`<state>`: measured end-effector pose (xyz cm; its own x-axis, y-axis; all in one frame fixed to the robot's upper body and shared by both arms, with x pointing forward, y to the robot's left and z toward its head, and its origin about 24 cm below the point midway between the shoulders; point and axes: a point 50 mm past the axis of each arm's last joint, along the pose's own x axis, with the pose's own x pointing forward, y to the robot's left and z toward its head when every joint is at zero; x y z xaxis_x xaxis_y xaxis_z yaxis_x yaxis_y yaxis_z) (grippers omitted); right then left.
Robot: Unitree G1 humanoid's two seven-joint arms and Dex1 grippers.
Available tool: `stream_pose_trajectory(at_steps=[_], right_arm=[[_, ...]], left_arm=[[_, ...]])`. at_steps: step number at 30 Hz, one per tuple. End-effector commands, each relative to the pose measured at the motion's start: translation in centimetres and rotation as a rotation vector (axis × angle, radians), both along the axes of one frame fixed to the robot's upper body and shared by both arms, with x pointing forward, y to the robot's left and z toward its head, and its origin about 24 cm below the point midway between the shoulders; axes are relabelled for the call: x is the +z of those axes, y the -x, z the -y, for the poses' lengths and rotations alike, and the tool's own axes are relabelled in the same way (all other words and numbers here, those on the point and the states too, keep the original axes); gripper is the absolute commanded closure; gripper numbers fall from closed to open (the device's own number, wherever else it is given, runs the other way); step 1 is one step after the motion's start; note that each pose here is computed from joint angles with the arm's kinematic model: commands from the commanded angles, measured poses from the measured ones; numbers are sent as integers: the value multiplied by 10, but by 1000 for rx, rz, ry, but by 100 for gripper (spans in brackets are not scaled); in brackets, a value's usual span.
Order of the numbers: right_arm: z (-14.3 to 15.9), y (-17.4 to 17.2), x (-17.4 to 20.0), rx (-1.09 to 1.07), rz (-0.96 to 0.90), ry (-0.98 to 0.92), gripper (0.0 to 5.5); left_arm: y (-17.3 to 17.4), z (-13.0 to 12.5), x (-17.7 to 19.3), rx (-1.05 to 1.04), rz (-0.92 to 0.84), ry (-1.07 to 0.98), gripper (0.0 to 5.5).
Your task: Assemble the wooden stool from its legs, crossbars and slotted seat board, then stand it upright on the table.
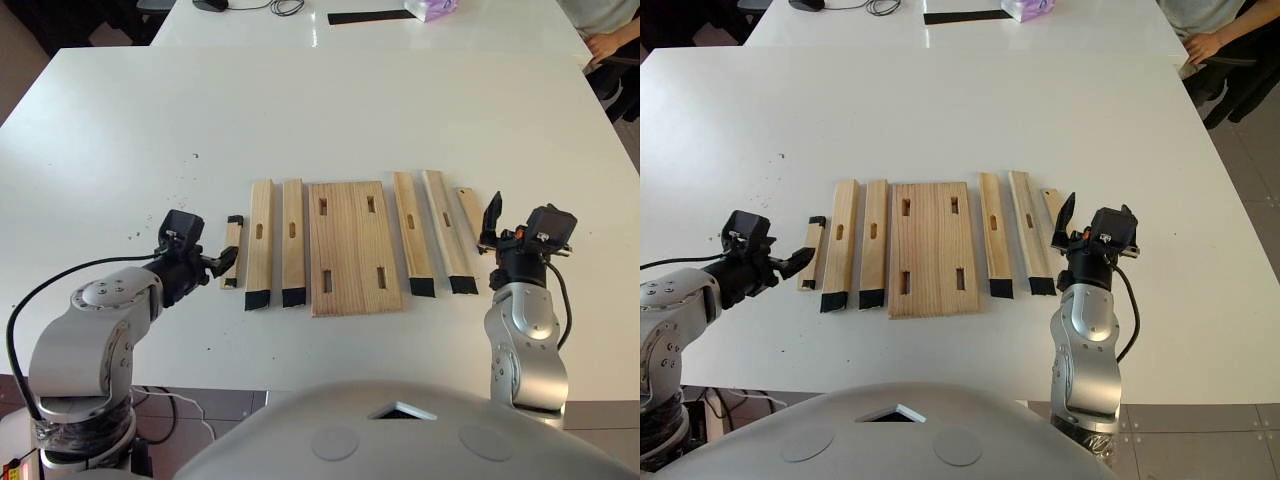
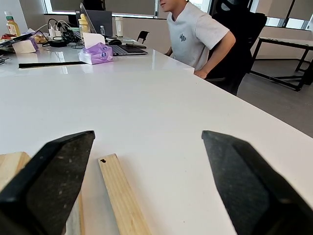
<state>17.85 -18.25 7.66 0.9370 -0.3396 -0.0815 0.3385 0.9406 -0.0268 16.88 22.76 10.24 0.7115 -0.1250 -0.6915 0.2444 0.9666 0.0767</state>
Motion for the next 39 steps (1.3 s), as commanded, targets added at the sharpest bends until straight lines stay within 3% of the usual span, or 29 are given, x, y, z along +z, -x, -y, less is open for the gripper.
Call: stream_pose_trajectory(at_steps=[1,23,39], right_arm=[[1,1,2,1,-3,-2,145],[-1,1,-4,26,-44,-15,145],[-2,0,-6,61,-70,-20,145]], left_arm=[[2,3,-2,12,-14,21,170],[5,0,-12,85,-26,-21,170],[19,1,-36,158,-154,-6,170]])
